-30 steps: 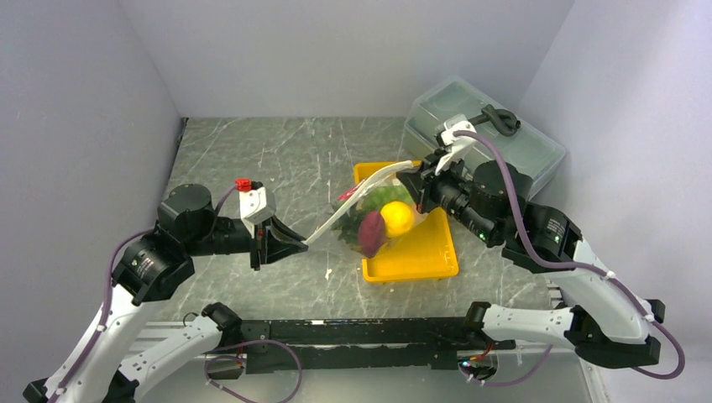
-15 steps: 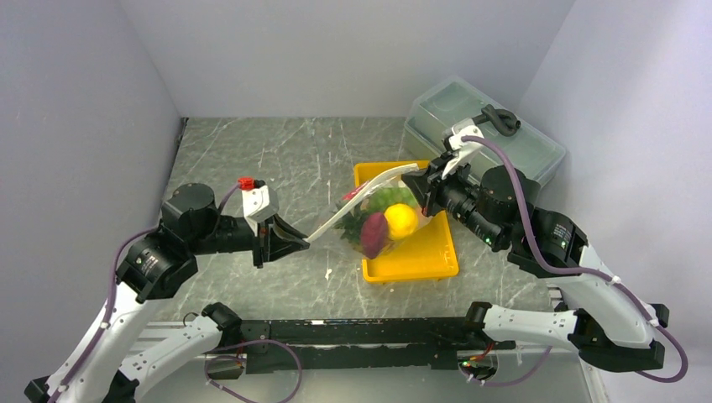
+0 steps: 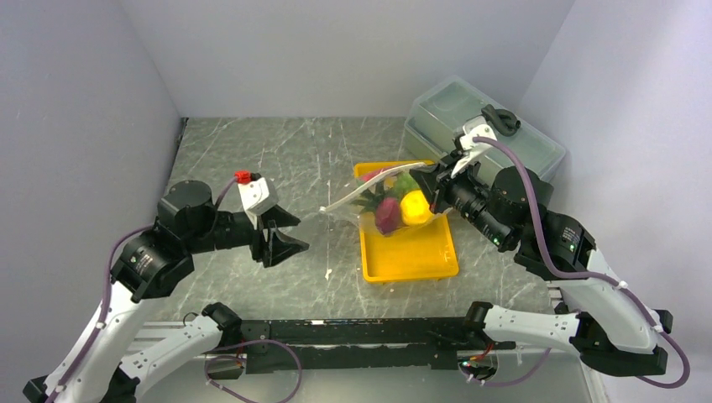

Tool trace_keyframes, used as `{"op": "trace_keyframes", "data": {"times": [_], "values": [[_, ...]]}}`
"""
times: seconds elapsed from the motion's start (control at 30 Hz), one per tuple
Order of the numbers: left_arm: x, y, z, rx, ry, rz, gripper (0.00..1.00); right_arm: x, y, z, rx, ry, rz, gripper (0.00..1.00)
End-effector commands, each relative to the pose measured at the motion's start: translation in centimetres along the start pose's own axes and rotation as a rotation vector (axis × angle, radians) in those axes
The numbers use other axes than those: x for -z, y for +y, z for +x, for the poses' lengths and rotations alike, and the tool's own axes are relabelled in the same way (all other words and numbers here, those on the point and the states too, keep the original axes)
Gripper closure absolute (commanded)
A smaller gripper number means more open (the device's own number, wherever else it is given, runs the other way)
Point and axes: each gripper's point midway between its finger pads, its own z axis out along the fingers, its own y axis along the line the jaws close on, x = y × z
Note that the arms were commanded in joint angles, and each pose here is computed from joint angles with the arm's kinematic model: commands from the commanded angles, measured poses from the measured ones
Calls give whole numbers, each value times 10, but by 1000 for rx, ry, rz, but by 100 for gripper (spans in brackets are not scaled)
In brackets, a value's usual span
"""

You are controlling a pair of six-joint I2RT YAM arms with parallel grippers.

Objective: Place the food in the zip-top bag and seal the zipper
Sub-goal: Zip the zipper food storage bag at the center of the board, then place the zipper food storage bag at the center of the board.

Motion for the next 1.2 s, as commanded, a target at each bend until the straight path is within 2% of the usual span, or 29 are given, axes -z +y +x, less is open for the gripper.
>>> {"op": "trace_keyframes", "data": {"times": [0.0, 0.2, 0.53, 0.8, 1.17], "values": [[8, 11, -35, -77, -71, -85, 32, 7, 2, -27, -16, -100, -27, 100], [4, 19, -53, -103, -86, -108, 1, 4, 10, -19, 4, -72, -71, 100], [-3, 31, -89, -143, -153, -142, 0, -7, 43, 7, 22, 20, -227, 100], [-24, 23, -107, -131, -171, -20, 0, -15, 70, 25, 4, 80, -348, 100], [-39, 1, -102, -79, -179, 157, 0, -26, 87, 27, -45, 105, -398, 100]]}}
